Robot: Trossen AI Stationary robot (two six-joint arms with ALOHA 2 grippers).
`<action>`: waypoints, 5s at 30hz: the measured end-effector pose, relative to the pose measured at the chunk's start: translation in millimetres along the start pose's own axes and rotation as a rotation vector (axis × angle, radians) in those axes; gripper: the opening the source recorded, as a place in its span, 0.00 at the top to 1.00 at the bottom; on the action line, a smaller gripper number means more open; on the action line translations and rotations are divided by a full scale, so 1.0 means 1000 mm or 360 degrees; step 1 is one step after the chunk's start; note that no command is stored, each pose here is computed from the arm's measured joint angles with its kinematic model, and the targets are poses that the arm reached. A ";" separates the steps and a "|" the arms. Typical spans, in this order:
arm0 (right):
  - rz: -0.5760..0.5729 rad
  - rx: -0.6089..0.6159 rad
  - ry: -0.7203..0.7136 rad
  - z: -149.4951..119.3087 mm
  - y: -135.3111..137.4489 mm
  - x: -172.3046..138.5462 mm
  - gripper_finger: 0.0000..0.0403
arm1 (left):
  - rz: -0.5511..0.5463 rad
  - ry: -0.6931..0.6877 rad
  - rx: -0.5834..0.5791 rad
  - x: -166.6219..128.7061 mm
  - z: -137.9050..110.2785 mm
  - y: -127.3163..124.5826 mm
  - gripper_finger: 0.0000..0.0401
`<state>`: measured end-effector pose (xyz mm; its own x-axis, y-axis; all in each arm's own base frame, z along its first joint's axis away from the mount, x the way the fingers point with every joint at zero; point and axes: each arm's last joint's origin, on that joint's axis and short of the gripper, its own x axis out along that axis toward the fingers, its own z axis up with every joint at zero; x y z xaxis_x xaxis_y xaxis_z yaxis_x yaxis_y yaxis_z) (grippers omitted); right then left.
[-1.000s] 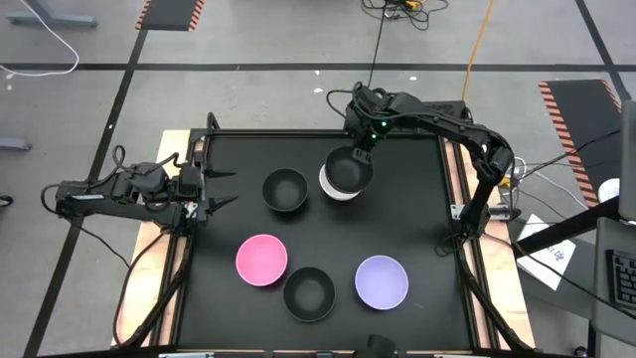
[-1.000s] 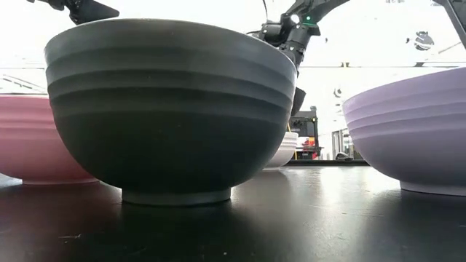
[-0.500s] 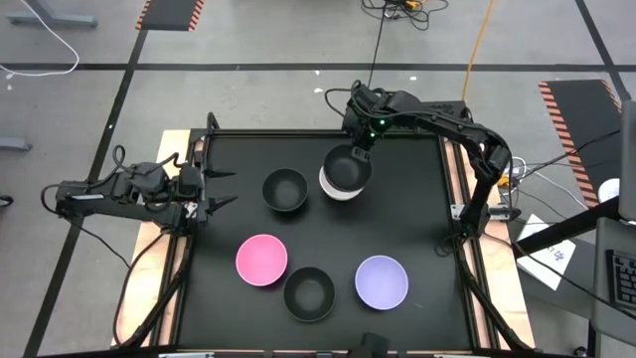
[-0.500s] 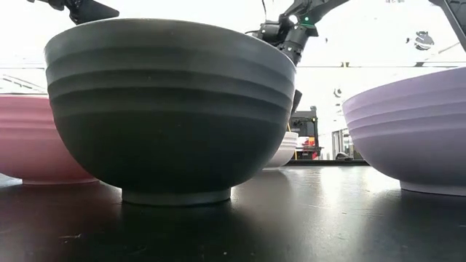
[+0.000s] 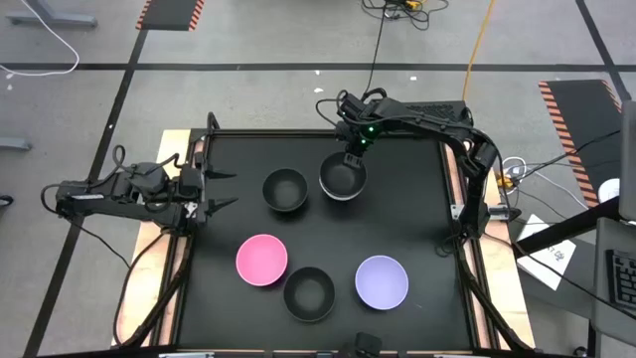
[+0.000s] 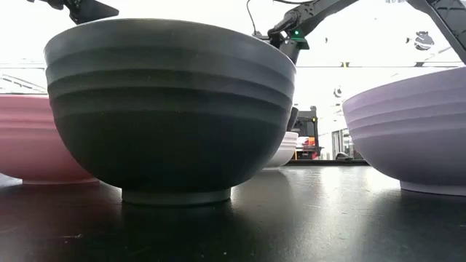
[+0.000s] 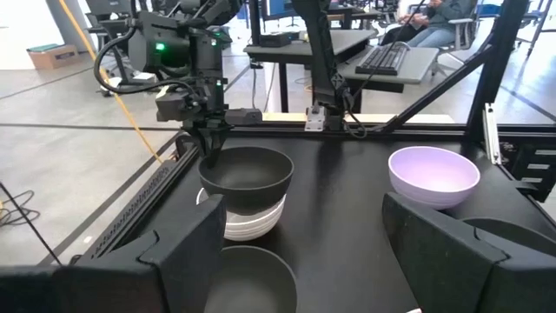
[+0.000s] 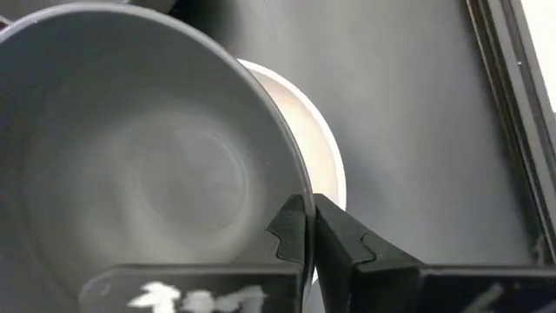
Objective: Nest bowls inside each other
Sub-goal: Stack the middle black bowl on top of the white bowl
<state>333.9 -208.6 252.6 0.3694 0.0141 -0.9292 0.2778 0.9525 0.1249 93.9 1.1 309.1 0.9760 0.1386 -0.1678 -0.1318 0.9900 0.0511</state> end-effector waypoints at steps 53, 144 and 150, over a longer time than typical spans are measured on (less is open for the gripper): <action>-0.0037 -0.0046 0.0300 0.003 0.081 0.052 1.00 | -0.0077 0.0074 -0.0056 0.000 -0.005 -0.001 0.22; 0.0080 0.0021 0.0184 -0.065 0.092 0.032 1.00 | -0.0083 0.0074 -0.0071 0.000 -0.005 -0.002 0.22; 0.0085 0.0010 0.0227 -0.064 0.093 0.026 1.00 | -0.0083 0.0084 -0.0069 0.000 -0.005 -0.002 0.22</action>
<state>312.5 -100.4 217.4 0.2540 0.1085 -0.9611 0.2667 0.9473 0.1775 93.2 -0.4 304.0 0.9715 0.0868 -0.2207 -0.0894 0.9960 -0.0018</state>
